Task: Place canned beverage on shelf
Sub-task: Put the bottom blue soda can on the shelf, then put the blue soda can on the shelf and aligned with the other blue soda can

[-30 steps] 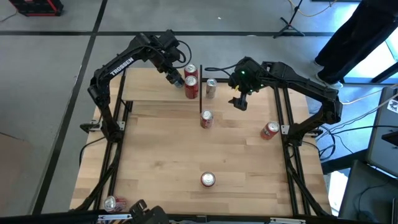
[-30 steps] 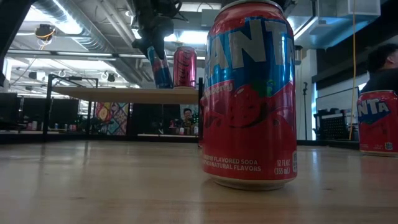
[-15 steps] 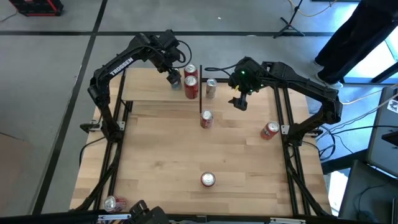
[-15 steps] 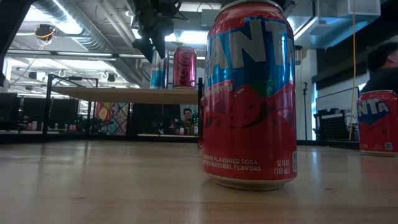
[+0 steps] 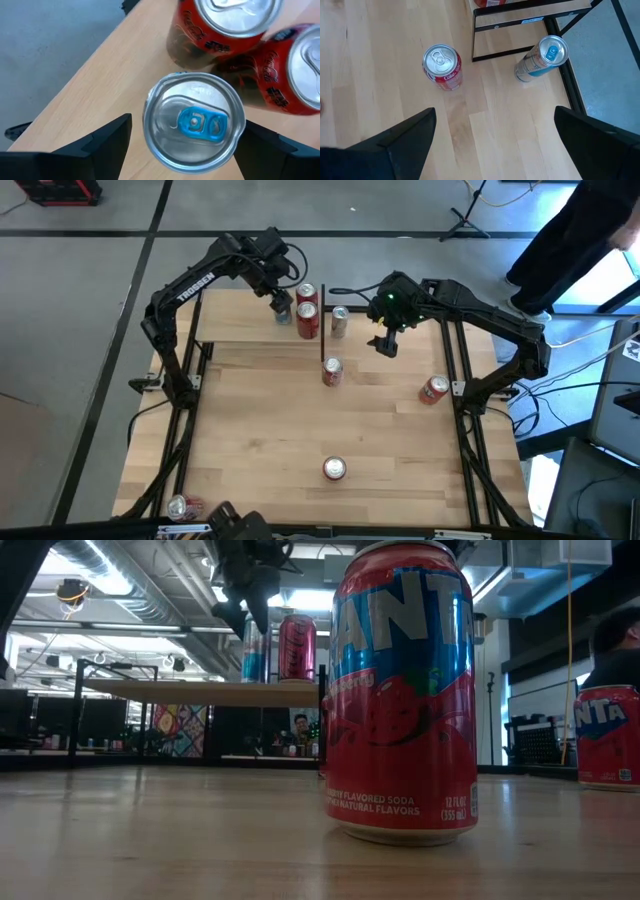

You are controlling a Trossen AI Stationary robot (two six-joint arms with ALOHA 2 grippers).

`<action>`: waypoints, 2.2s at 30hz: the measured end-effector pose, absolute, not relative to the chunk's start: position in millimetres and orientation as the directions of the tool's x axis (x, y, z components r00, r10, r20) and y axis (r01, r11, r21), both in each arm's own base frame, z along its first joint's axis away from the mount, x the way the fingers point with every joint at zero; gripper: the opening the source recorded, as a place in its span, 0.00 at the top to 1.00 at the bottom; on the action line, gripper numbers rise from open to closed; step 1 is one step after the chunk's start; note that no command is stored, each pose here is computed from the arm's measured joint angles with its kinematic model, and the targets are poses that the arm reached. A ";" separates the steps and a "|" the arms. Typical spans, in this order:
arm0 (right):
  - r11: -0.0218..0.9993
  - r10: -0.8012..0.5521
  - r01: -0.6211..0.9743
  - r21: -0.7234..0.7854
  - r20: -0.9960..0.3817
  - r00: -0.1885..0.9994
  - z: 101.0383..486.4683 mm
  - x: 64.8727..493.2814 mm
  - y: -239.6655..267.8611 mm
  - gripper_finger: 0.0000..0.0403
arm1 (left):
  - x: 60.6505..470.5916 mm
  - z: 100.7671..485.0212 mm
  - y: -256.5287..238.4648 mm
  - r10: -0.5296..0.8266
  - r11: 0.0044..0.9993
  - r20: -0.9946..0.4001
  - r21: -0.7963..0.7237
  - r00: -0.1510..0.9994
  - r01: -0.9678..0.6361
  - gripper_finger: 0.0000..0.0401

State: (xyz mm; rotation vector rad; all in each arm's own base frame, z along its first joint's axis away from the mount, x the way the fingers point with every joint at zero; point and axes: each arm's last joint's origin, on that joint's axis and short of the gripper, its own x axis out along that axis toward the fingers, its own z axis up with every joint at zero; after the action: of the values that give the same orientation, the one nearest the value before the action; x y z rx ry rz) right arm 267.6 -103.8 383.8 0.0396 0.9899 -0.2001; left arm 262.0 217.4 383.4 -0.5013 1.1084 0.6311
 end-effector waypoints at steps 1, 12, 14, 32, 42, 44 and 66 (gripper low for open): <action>0.981 -0.150 0.186 -0.058 -0.833 0.533 383.8 267.6 -103.8 0.02 | 262.0 383.5 217.8 0.226 0.711 -0.927 -0.054 0.301 -0.701 0.24; 0.980 -0.157 0.187 -0.062 -0.819 0.552 385.1 269.5 -104.5 0.02 | 266.6 385.3 218.8 0.254 0.662 -0.908 -0.088 0.333 -0.745 0.24; 0.980 -0.157 0.187 -0.062 -0.819 0.551 385.1 269.5 -104.5 0.02 | 267.6 385.6 218.5 0.257 0.664 -0.905 -0.089 0.339 -0.742 0.24; 0.979 -0.160 0.197 -0.056 -0.811 0.563 386.0 270.8 -104.3 0.02 | 237.9 424.8 194.8 0.335 0.707 -0.842 -0.073 0.423 -0.704 0.24; 0.957 -0.236 0.273 -0.098 -0.811 0.535 369.8 290.2 -124.1 0.02 | 206.9 456.5 168.8 0.384 0.789 -0.774 -0.008 0.504 -0.615 0.24; 0.949 -0.233 0.307 -0.068 -0.808 0.542 362.9 294.5 -140.4 0.02 | 200.5 462.3 163.6 0.396 0.798 -0.758 0.006 0.518 -0.602 0.24; 0.890 -0.305 0.446 0.096 -0.602 0.738 249.4 311.4 -237.8 0.02 | 163.2 426.3 132.8 0.491 0.767 -0.593 -0.054 0.638 -0.640 0.24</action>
State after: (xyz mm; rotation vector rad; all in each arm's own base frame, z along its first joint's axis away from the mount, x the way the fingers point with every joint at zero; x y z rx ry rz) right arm 311.4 -237.8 249.4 0.2414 0.6146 -0.4163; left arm 163.2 132.8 426.3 -0.2704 0.5911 0.6543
